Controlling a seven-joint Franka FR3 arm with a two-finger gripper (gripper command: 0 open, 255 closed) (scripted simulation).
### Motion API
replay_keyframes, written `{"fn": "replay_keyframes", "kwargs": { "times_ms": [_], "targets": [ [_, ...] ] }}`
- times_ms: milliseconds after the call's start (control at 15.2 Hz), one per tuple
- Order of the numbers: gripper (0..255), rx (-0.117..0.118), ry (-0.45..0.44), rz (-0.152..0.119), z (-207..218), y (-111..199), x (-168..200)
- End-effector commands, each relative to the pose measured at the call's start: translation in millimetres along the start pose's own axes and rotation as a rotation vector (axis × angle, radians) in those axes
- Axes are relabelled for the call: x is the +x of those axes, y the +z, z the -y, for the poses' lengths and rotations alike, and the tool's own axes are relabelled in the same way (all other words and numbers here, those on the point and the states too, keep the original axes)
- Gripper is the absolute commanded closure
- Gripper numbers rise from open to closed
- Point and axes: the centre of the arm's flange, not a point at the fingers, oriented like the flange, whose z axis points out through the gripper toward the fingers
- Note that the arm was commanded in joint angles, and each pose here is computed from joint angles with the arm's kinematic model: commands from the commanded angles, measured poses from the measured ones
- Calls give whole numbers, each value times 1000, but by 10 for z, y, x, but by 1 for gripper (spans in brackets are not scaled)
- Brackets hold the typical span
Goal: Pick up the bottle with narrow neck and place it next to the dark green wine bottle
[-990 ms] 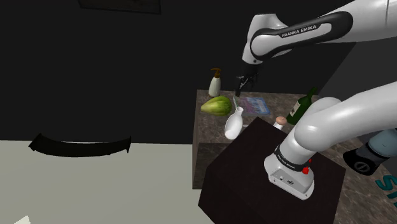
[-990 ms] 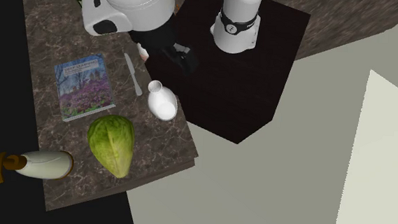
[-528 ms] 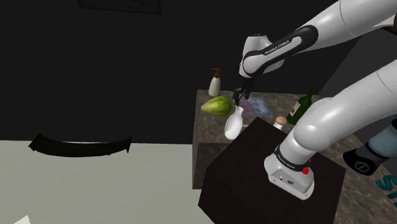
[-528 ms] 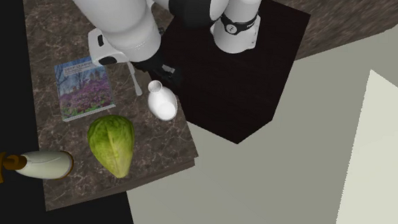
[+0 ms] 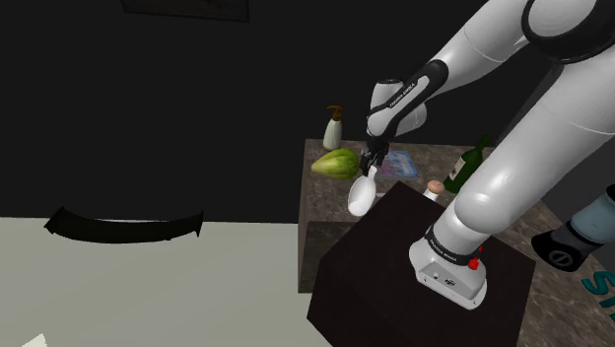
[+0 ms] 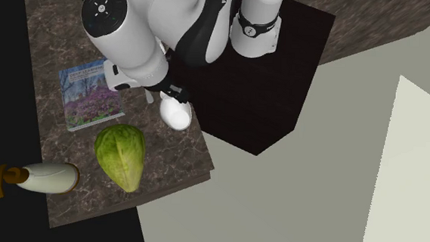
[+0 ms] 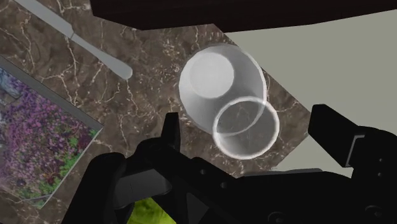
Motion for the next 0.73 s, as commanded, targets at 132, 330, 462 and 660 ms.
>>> {"fn": "replay_keyframes", "kwargs": {
  "times_ms": [132,330,462,660],
  "targets": [
    [0,-1,-1,-1,0,215,19],
    [0,-1,-1,-1,-1,299,19],
    [0,-1,-1,-1,-1,299,19],
    [0,-1,-1,-1,-1,299,19]
  ]
}}
